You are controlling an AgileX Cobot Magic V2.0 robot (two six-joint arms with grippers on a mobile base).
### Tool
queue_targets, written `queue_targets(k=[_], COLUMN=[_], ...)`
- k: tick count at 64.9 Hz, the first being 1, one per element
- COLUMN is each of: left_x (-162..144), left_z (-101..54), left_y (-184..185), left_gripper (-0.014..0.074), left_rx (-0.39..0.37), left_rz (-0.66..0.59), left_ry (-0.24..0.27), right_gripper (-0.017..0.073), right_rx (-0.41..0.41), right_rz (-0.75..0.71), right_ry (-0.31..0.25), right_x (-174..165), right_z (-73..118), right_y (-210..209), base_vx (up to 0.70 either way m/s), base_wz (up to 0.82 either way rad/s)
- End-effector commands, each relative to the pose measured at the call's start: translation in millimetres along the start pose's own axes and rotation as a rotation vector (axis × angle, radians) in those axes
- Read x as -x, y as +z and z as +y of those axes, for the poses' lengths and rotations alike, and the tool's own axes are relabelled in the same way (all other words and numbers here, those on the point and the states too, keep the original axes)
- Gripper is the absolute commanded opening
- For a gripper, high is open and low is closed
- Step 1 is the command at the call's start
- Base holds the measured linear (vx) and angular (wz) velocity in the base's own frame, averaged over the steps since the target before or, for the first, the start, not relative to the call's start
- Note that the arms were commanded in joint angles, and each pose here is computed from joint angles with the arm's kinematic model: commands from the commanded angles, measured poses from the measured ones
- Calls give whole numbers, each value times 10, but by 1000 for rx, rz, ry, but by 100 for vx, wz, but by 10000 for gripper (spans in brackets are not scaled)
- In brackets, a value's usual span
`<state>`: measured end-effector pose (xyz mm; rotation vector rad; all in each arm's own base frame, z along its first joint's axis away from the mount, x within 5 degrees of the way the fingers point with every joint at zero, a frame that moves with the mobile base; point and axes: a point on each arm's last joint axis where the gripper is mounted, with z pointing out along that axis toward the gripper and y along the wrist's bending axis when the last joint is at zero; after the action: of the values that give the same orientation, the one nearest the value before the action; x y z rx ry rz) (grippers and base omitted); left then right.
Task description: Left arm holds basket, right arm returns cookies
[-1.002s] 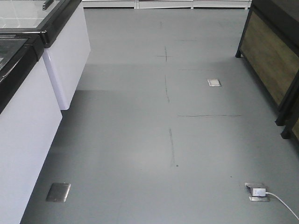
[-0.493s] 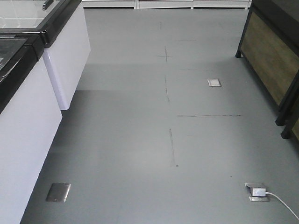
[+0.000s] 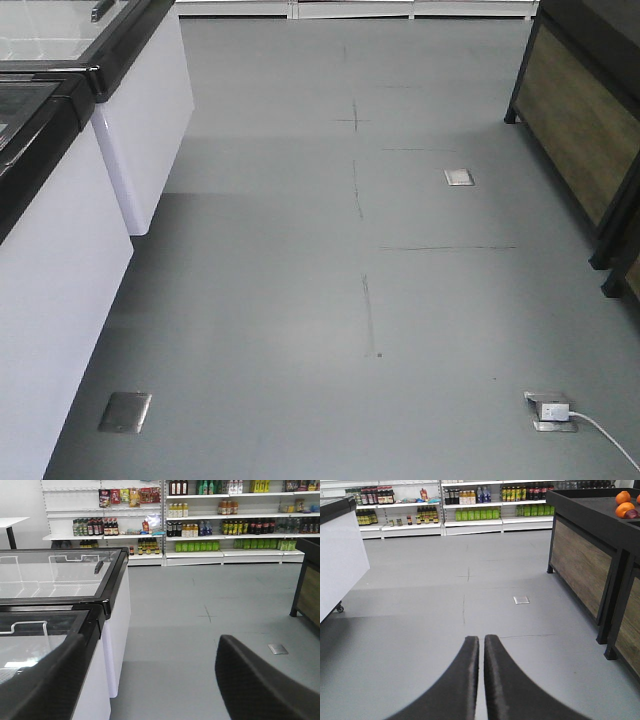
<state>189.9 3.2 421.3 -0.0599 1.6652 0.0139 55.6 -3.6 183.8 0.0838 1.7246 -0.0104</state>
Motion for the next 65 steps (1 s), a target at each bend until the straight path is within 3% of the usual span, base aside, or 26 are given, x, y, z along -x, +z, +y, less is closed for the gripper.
queue_targets(k=[1, 22, 45, 55, 65], left_x=[186, 232, 302, 298, 286], left_z=[38, 457, 810, 873, 942], left_y=[-67, -193, -580, -629, -642], left_gripper=[513, 513, 513, 512, 488], left_rx=[7, 225, 433, 451, 459], left_rz=[-112, -173, -327, -369, -416], left_ry=[-67, -230, -523, -654, -815], right_gripper=[-6, -6, -6, -6, -6], right_rx=[-2, -2, -2, -2, -2], right_rz=[-66, -66, -66, -66, -66], right_ry=[-12, -12, -12, -12, -12], right_x=[11, 11, 11, 11, 11], right_z=[-1, -1, -1, -1, -1], right_y=[3, 3, 3, 3, 3], base_vx=[0, 0, 0, 0, 0], base_wz=[0, 0, 0, 0, 0])
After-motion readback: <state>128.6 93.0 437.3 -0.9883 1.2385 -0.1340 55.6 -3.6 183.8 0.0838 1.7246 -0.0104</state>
